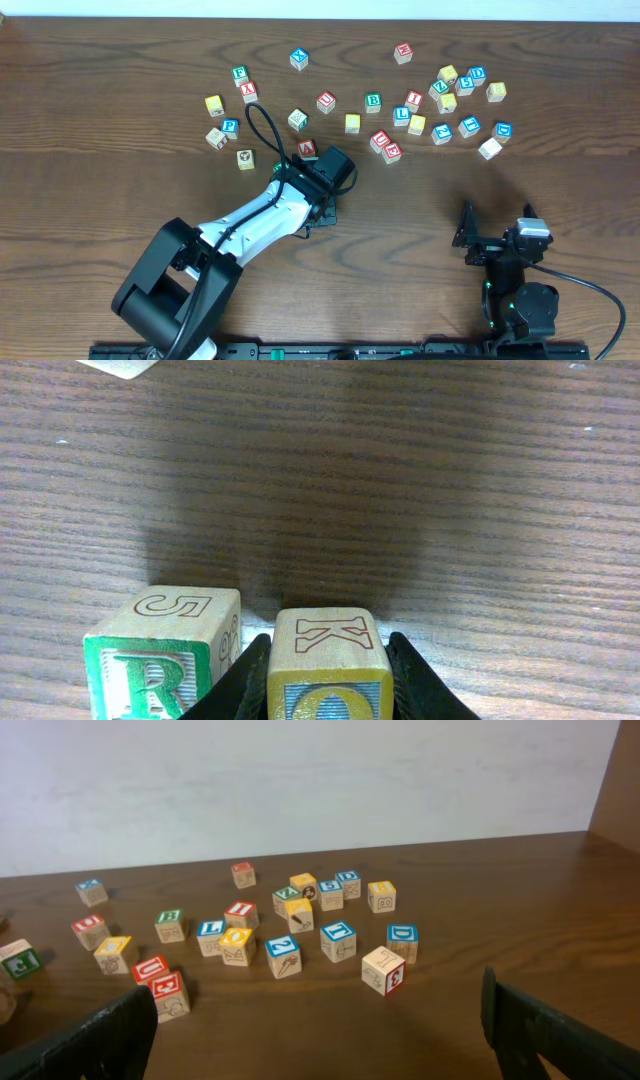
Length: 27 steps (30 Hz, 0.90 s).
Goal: Spell out ROBOT
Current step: 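Set the O block down beside the R block and hold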
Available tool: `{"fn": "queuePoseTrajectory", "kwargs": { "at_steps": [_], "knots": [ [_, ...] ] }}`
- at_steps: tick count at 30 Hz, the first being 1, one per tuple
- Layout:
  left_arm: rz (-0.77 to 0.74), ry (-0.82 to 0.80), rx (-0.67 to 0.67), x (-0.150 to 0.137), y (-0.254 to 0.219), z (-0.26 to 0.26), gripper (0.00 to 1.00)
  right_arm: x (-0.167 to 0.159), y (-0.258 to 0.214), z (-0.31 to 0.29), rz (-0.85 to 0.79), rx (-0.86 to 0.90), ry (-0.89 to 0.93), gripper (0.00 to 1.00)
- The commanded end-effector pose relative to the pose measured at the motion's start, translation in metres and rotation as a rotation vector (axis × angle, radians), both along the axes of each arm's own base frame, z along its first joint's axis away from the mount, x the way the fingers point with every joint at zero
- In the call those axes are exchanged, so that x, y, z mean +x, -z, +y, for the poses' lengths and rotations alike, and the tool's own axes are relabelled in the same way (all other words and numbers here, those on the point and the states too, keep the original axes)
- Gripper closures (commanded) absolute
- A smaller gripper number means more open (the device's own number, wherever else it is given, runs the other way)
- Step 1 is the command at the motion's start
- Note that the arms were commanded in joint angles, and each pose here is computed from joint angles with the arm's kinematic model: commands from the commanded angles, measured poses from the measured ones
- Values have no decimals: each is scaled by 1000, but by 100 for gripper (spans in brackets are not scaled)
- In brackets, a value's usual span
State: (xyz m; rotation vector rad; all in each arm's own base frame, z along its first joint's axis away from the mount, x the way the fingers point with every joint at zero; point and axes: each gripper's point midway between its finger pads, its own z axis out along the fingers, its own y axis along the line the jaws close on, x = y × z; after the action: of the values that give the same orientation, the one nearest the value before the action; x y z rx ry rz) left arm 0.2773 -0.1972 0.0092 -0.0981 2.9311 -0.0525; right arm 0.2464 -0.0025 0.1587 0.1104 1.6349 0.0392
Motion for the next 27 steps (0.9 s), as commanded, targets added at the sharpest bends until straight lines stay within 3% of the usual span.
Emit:
{"fn": "queuePoseTrajectory", "kwargs": {
  "at_steps": [1, 5, 11, 14, 27],
  "knots": [
    [13, -19, 33, -4, 9, 8, 92, 0, 0, -1, -1, 11, 5, 1],
    [13, -19, 33, -4, 9, 8, 84, 0, 0, -1, -1, 11, 5, 1],
    [13, -19, 33, -4, 9, 8, 83, 0, 0, -1, -1, 12, 5, 1],
    [13, -19, 32, -4, 9, 8, 76, 0, 0, -1, -1, 12, 5, 1],
    [13, -19, 32, -4, 9, 8, 70, 0, 0, -1, -1, 12, 5, 1]
  ]
}}
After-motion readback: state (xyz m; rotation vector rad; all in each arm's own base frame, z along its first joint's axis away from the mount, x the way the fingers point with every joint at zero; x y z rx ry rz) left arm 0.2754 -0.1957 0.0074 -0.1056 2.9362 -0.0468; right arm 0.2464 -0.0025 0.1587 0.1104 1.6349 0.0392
